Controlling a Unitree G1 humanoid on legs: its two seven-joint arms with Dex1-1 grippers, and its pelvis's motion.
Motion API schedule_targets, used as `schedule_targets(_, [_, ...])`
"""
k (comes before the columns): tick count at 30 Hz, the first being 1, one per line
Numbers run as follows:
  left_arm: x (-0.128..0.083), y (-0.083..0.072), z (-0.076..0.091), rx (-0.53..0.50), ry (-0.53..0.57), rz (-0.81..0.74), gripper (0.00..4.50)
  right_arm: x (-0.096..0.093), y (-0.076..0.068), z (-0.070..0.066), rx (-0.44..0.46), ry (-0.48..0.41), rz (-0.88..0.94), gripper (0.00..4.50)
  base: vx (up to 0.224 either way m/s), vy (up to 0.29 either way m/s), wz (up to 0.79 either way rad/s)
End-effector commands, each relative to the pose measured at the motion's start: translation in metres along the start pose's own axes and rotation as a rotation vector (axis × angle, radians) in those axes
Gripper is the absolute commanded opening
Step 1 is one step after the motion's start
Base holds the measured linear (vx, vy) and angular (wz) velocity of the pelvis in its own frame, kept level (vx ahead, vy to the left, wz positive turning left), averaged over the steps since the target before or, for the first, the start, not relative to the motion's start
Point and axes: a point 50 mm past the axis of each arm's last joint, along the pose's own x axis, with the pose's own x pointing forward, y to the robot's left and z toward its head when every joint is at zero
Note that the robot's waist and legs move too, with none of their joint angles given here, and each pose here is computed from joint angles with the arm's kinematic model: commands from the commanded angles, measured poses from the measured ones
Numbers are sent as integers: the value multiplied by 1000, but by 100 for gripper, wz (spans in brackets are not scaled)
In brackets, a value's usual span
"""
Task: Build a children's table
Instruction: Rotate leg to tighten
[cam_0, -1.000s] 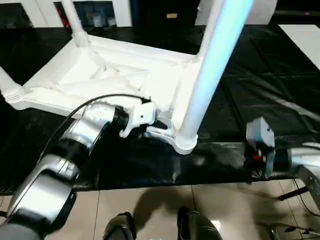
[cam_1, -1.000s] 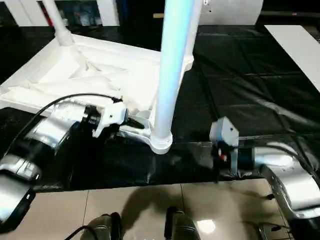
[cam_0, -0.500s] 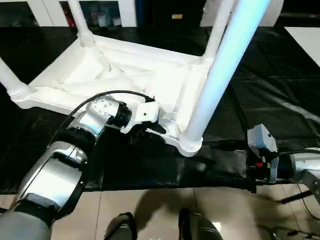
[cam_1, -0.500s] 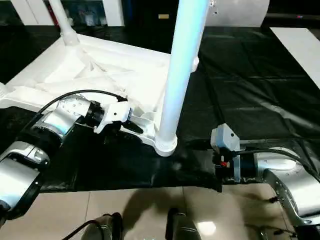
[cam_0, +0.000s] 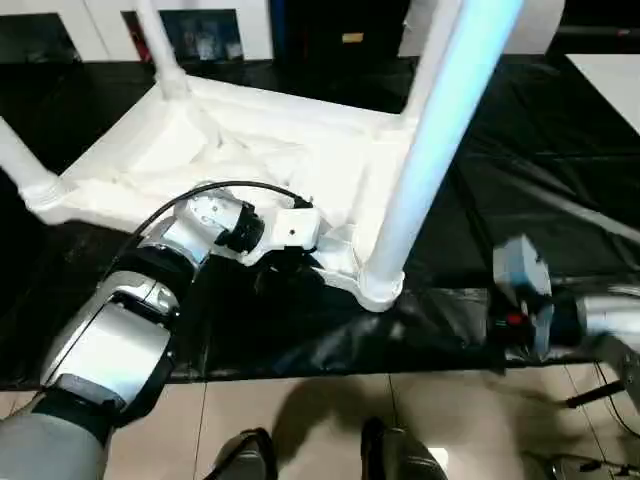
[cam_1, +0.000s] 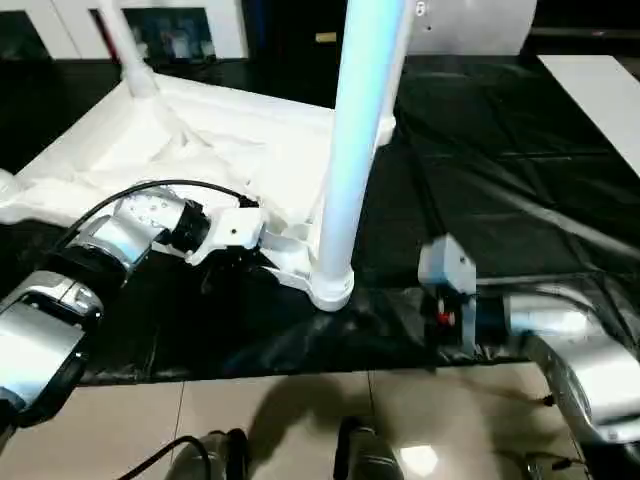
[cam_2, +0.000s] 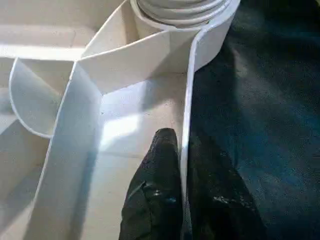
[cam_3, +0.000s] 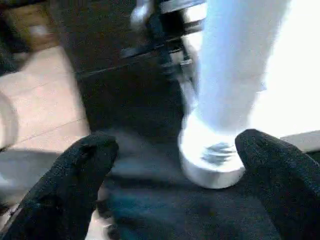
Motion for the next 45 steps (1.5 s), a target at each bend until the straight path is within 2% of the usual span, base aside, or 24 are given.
schedule_targets(1, [-1,0,-10,-133,-66,91,1,-3,-6,1,-16,-2,-56,450,0,0,0])
schedule_targets(6, [5,-10,-5,-119,-173,16,1,1,-10,4,-6,-39,-49,450,0,0,0])
schedule_targets(8, [10,-28,-7,-7,-192,-70,1,8,-14,3,-12,-64,-16,450,0,0,0])
schedule_targets(9, [10,-28,-7,-7,-192,-70,1,8,-14,3,-12,-64,-16,450,0,0,0])
schedule_targets(10, [12,-34,-8,3,-204,-93,1,11,-17,3,5,-79,17,450,0,0,0])
schedule_targets(11, [13,-38,-10,15,-199,-102,0,13,-19,2,15,-83,40,422,0,0,0])
schedule_targets(15, [14,-42,-14,26,-165,-92,0,17,-22,1,41,-78,116,412,0,0,0])
schedule_targets(17, [15,-42,-15,24,-152,-74,0,19,-21,1,46,-69,174,374,0,0,0])
schedule_targets(20, [14,-43,-15,22,-149,-65,0,22,-19,1,44,-56,234,358,0,0,0])
schedule_targets(25, [12,-45,-14,31,-138,-65,0,30,-25,-1,43,-30,287,323,0,0,0])
schedule_targets(26, [11,-45,-14,34,-138,-65,0,33,-27,-2,44,-27,298,298,0,0,0])
schedule_targets(31, [10,-45,-14,33,-136,-66,0,39,-27,-1,54,-25,330,254,0,0,0])
schedule_targets(35, [9,-47,-15,10,-130,-65,0,45,-24,-5,82,-9,393,213,0,0,0])
schedule_targets(40, [6,-42,-20,-98,-107,20,0,50,-22,-5,100,-38,364,203,0,0,0])
schedule_targets(42, [3,-40,-22,-165,-113,98,0,58,-24,-5,70,-44,251,201,0,0,0])
schedule_targets(43, [3,-40,-22,-165,-113,98,0,58,-24,-5,70,-44,251,201,0,0,0])
schedule_targets(45, [3,-36,-16,-237,-134,218,0,75,-28,-6,67,-55,16,199,0,0,0])
